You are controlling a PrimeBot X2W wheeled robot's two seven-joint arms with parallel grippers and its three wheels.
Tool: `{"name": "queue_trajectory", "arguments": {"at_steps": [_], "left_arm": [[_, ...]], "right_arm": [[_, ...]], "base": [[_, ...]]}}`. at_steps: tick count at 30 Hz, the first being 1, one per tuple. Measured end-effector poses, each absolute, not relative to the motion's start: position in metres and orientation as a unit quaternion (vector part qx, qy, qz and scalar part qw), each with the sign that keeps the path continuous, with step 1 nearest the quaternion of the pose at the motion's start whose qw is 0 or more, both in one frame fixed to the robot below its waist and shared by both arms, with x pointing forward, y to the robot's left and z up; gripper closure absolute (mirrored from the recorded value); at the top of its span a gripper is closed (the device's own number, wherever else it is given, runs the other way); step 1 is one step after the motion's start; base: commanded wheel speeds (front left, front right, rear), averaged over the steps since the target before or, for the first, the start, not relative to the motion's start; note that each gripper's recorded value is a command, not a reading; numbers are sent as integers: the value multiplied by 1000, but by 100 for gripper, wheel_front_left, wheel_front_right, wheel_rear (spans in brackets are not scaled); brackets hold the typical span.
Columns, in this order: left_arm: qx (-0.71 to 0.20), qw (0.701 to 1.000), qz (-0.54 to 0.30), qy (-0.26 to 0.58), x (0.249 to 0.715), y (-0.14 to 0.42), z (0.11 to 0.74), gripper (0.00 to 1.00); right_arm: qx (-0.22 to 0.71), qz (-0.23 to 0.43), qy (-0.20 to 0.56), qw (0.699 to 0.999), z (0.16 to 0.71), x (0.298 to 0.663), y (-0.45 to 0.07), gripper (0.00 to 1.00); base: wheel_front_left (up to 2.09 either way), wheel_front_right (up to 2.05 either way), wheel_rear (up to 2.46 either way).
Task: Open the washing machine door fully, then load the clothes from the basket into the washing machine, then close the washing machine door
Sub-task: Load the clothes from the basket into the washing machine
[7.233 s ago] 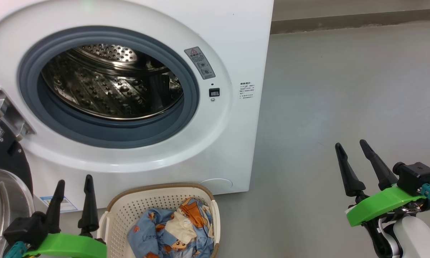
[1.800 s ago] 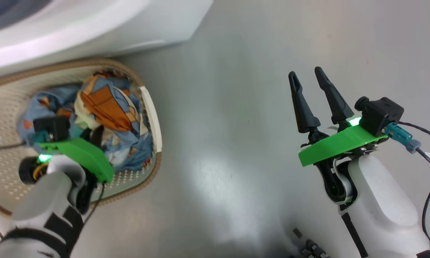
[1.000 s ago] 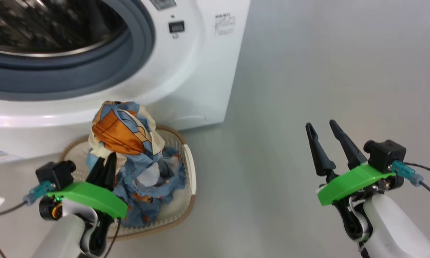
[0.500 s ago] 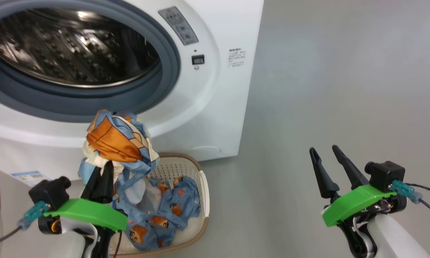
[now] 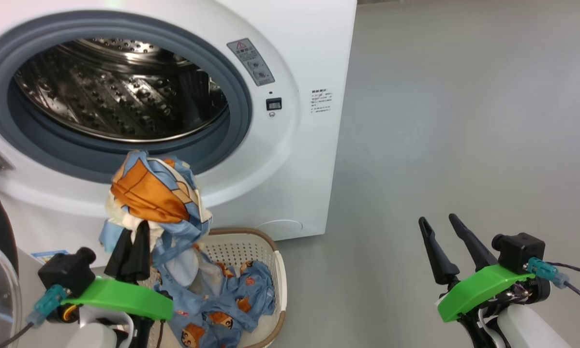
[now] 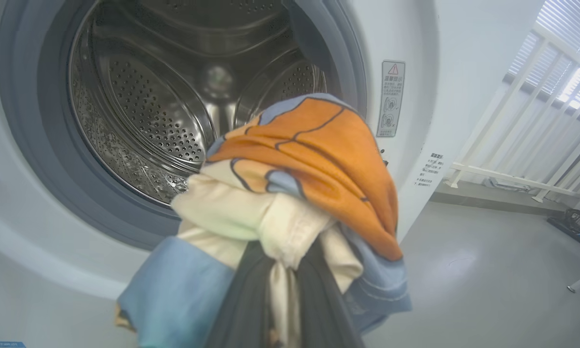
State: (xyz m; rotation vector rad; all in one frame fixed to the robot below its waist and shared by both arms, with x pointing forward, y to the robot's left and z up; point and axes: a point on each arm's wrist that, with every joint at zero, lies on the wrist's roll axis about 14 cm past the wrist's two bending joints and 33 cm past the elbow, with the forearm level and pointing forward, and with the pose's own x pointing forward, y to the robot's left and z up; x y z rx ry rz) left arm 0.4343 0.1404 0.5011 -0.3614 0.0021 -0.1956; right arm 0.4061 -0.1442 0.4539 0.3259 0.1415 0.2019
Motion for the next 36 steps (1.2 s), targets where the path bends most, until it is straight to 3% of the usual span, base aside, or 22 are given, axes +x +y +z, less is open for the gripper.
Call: {"name": "queue_trajectory", "arguments": {"at_steps": [19,36], "left_arm": [[-163,982,-97,-7,447,141,506,100],[-144,987,-68,16,566,159,495,100]], "right_arm": [[159,90,79,980,447,401,-153,0],[150,85,89,981,429,431,-158,0]], "base": [[0,0,0],[0,0,0]]}}
